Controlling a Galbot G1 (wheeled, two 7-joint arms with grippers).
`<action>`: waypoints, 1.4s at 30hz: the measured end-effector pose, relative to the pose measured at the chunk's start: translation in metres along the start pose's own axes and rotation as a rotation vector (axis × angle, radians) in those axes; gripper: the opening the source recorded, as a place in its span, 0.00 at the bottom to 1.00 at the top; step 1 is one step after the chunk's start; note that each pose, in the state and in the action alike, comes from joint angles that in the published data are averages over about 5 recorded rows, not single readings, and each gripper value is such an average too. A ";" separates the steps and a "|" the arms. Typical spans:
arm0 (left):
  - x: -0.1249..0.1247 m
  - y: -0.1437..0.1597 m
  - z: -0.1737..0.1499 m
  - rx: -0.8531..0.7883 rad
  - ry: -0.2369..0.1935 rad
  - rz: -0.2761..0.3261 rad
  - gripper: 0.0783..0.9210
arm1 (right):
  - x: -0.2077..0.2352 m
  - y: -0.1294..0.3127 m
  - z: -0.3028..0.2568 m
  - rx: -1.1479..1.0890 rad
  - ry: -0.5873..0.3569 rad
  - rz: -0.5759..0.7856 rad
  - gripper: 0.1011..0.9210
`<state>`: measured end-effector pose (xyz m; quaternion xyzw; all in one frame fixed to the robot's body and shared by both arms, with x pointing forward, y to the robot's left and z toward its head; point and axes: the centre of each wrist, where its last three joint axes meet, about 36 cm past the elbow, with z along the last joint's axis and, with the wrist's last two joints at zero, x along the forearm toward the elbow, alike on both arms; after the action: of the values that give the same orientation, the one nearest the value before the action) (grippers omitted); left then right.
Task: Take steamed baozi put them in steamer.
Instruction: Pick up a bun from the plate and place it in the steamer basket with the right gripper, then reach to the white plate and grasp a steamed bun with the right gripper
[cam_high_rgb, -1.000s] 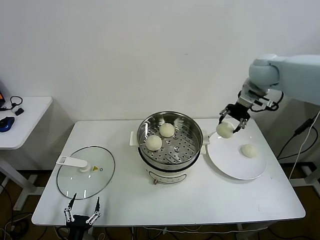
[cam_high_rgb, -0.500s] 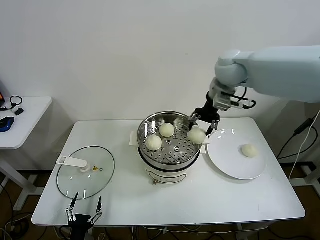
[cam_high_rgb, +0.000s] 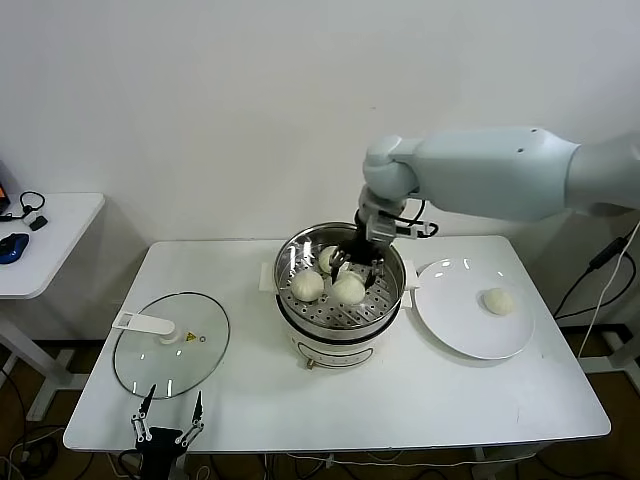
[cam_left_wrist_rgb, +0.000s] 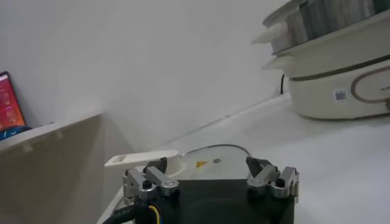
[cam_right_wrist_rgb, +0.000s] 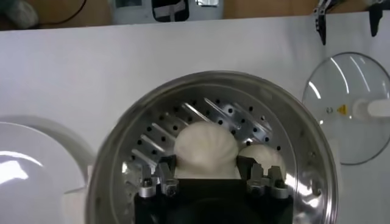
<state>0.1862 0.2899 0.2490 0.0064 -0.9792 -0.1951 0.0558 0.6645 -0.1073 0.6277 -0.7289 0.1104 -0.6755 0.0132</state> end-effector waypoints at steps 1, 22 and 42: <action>0.000 0.000 0.000 0.000 0.000 -0.001 0.88 | -0.004 -0.002 0.000 0.003 -0.004 -0.002 0.69; 0.000 0.001 0.001 0.002 0.001 -0.003 0.88 | -0.028 -0.022 0.005 0.036 -0.042 -0.027 0.88; 0.004 0.002 -0.003 -0.008 -0.002 0.006 0.88 | 0.054 0.035 0.032 -0.233 0.015 -0.113 0.88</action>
<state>0.1822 0.2903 0.2524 0.0028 -0.9785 -0.1987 0.0554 0.6945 -0.1550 0.6723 -0.7255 0.1469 -0.6632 -0.1104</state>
